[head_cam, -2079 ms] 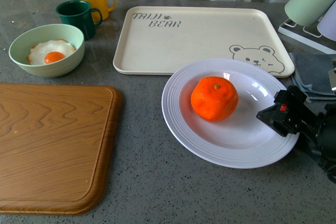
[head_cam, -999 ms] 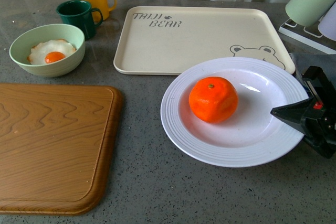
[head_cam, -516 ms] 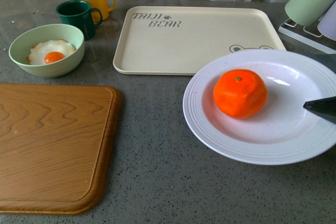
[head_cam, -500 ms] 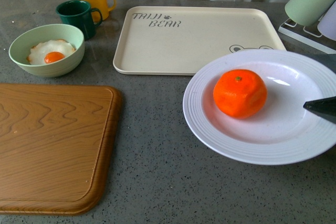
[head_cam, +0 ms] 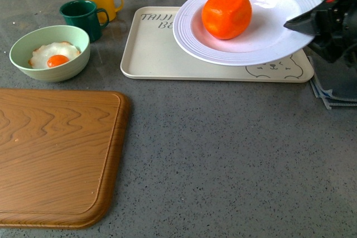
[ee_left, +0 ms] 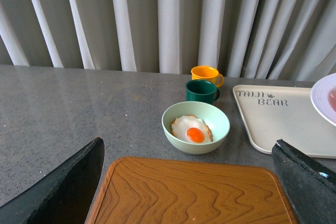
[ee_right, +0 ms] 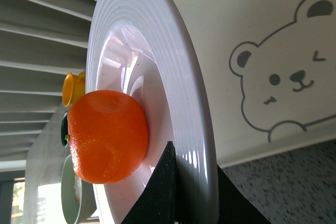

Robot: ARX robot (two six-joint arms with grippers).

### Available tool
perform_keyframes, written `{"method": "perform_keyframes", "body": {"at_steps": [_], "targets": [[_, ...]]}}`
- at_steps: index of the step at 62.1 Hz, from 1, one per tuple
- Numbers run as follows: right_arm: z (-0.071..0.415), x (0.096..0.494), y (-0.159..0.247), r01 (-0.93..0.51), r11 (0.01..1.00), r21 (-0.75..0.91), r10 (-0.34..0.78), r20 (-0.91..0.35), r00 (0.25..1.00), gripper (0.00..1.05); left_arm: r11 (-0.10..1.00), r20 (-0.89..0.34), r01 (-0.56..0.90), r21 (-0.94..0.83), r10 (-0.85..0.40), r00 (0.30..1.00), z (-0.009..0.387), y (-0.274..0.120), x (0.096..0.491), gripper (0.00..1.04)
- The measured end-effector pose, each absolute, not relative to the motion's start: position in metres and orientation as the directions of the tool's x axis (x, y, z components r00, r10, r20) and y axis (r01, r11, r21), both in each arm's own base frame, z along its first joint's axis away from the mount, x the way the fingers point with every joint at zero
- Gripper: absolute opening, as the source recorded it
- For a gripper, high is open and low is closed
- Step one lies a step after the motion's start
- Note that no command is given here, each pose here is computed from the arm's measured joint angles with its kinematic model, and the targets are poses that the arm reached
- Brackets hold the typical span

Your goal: Place orange and plate with both arms

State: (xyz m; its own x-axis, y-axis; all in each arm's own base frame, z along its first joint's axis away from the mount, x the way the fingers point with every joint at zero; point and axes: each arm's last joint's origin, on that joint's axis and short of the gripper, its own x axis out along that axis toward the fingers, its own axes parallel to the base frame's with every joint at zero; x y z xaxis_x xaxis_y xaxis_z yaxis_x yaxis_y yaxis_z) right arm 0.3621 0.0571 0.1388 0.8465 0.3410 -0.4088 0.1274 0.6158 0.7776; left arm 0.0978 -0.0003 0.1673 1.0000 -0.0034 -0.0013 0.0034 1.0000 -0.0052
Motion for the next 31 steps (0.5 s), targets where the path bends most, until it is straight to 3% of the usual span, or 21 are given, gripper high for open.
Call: {"method": "perform_keyframes", "body": {"at_steps": [31], "targets": [[0.13, 0.441, 0.102, 0.158, 0.604, 0.781, 0.338, -0.431, 0.837, 0.03, 1.0, -0.001, 0.003, -0.005, -0.003, 1.0, 0.167, 0.0, 0.098, 0.96]]}}
